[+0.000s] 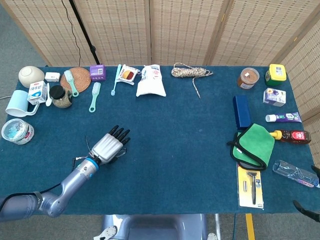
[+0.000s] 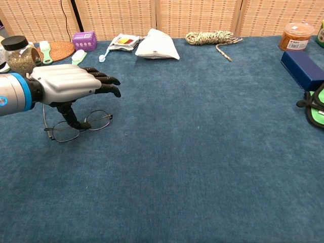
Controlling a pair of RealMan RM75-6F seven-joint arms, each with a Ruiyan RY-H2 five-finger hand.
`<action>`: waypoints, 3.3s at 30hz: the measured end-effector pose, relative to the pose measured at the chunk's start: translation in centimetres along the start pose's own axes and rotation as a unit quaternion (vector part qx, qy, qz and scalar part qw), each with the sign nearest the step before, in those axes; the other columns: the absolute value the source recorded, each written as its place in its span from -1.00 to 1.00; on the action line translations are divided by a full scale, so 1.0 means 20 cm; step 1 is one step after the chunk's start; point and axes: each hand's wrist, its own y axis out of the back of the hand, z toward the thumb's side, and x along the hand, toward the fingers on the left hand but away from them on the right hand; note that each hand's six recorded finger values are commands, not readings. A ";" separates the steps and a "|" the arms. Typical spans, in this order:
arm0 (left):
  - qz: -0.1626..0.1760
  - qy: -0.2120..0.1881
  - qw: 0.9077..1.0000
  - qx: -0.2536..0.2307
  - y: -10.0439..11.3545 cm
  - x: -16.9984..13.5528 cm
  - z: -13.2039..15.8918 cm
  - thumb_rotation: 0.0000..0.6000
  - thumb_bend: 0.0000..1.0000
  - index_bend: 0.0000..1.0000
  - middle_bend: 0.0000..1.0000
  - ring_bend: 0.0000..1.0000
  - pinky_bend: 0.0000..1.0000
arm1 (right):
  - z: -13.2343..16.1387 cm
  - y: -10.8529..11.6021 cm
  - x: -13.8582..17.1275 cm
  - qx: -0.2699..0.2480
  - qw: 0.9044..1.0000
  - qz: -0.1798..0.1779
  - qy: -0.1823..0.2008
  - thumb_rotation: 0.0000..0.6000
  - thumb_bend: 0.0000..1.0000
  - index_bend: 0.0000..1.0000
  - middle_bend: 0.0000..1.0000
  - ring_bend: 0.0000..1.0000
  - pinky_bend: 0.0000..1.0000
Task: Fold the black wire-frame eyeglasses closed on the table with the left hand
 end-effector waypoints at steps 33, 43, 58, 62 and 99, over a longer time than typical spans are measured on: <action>-0.011 0.022 0.999 0.042 -0.19 -0.40 -0.33 0.68 -0.47 -1.00 -1.00 -1.00 -1.00 | 0.03 -0.03 0.01 -0.007 1.000 0.005 0.012 1.00 -1.00 -0.76 -0.95 -0.96 -0.70; -0.007 0.008 0.999 0.043 -0.23 -0.27 -0.24 0.68 -0.47 -1.00 -1.00 -1.00 -1.00 | 0.02 -0.01 0.02 -0.004 1.000 0.001 0.006 1.00 -1.00 -0.76 -0.95 -0.96 -0.70; 0.018 -0.021 1.000 0.011 -0.13 -0.15 -0.02 0.68 -0.47 -1.00 -1.00 -1.00 -1.00 | -0.03 0.01 0.03 -0.004 1.000 -0.005 -0.005 1.00 -1.00 -0.76 -0.95 -0.96 -0.70; 0.026 -0.024 0.999 0.001 -0.09 -0.14 0.01 0.68 -0.47 -1.00 -1.00 -1.00 -1.00 | -0.03 0.01 0.03 -0.004 1.000 -0.004 -0.005 1.00 -1.00 -0.76 -0.95 -0.96 -0.70; -0.032 -0.111 0.975 -0.191 0.01 -0.02 0.27 0.42 -0.48 -0.90 -1.00 -1.00 -1.00 | -0.07 0.04 0.07 -0.011 1.000 -0.014 -0.015 1.00 -1.00 -0.76 -0.95 -0.97 -0.70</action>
